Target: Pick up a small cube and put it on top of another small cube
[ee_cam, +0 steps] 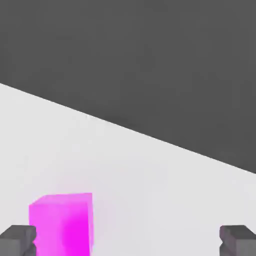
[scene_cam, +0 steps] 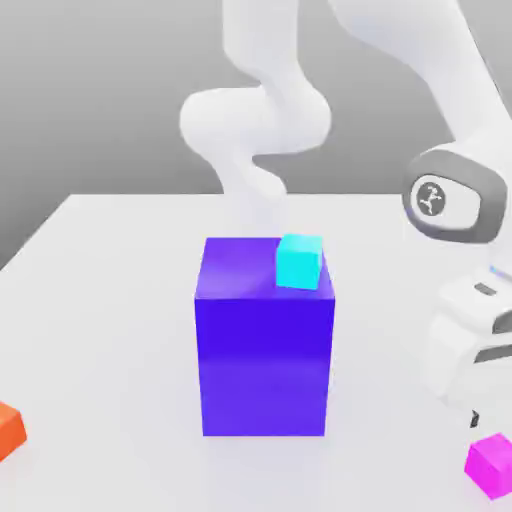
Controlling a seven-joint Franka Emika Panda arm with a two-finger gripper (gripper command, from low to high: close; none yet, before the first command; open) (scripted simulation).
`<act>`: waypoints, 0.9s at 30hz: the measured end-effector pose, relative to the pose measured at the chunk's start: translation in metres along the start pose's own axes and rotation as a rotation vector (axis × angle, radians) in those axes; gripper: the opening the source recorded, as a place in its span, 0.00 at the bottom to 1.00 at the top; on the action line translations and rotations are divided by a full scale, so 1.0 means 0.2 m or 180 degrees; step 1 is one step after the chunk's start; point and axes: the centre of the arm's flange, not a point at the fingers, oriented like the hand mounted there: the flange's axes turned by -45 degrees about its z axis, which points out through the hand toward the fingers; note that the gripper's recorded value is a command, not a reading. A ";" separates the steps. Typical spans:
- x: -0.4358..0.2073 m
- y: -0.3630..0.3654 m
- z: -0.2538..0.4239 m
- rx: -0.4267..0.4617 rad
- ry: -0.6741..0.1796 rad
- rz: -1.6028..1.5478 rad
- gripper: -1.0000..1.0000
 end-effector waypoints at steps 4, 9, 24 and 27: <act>-0.02 -0.06 0.29 0.0058 -0.0066 -0.0033 0.50; -0.03 -0.06 0.36 0.0059 -0.0067 -0.0036 0.00; -0.48 -0.42 -0.12 0.0098 -0.0088 -0.1015 0.00; -0.70 -0.54 -0.18 0.0091 -0.0076 -0.1445 0.00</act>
